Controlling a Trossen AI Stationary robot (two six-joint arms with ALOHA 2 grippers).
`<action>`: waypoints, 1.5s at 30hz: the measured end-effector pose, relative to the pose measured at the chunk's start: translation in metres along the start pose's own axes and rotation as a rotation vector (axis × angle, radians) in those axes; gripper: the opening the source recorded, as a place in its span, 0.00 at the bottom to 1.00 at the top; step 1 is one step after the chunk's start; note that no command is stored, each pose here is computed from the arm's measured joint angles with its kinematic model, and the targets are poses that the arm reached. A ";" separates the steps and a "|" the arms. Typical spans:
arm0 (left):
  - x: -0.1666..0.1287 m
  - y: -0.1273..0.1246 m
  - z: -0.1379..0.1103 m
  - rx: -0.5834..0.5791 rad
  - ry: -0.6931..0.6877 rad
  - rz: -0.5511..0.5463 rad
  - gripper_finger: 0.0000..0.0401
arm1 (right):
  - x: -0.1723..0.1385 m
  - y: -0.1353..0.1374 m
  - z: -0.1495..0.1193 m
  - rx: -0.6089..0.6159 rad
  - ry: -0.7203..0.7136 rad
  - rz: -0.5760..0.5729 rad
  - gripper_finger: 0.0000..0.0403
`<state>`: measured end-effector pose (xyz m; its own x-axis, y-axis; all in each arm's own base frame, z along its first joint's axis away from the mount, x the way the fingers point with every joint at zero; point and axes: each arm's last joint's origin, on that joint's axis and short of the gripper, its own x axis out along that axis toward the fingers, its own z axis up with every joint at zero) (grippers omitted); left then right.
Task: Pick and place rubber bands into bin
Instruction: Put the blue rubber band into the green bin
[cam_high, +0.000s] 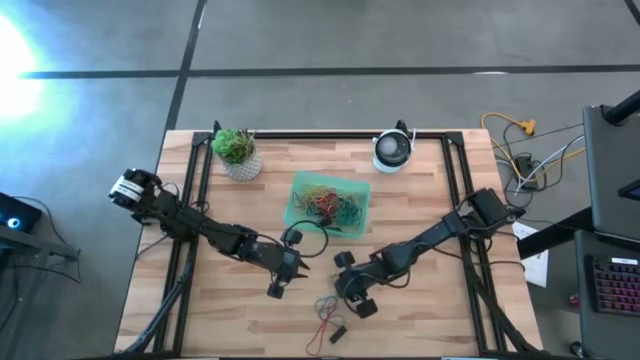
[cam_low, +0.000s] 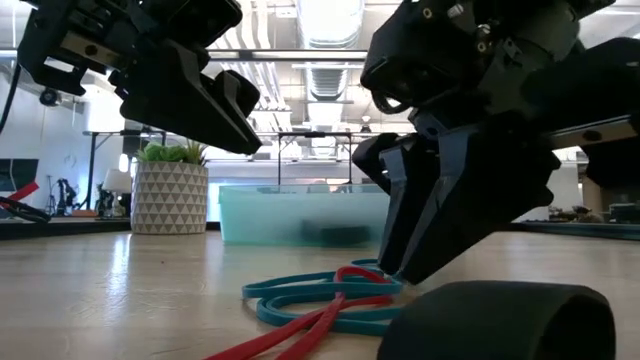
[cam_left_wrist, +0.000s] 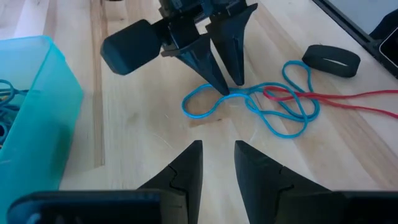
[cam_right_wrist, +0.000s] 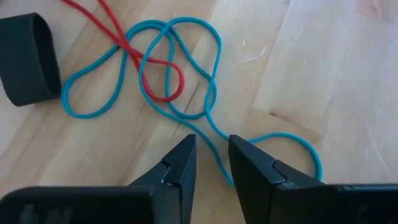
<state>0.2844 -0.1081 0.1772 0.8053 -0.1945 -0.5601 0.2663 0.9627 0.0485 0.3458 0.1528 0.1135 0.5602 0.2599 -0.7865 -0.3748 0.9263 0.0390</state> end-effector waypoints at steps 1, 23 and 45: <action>0.000 0.000 0.000 0.000 0.000 0.000 0.19 | 0.000 -0.001 0.000 0.001 0.001 0.004 0.22; 0.000 0.000 0.000 0.000 -0.001 0.000 0.19 | 0.000 -0.003 0.002 -0.056 -0.007 0.036 0.20; 0.000 0.000 -0.001 0.000 0.002 0.000 0.19 | 0.012 -0.001 -0.005 0.015 0.035 0.064 0.02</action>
<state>0.2841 -0.1080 0.1768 0.8044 -0.1941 -0.5615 0.2663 0.9627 0.0487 0.3493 0.1534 0.1004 0.5092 0.3088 -0.8034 -0.3972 0.9124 0.0990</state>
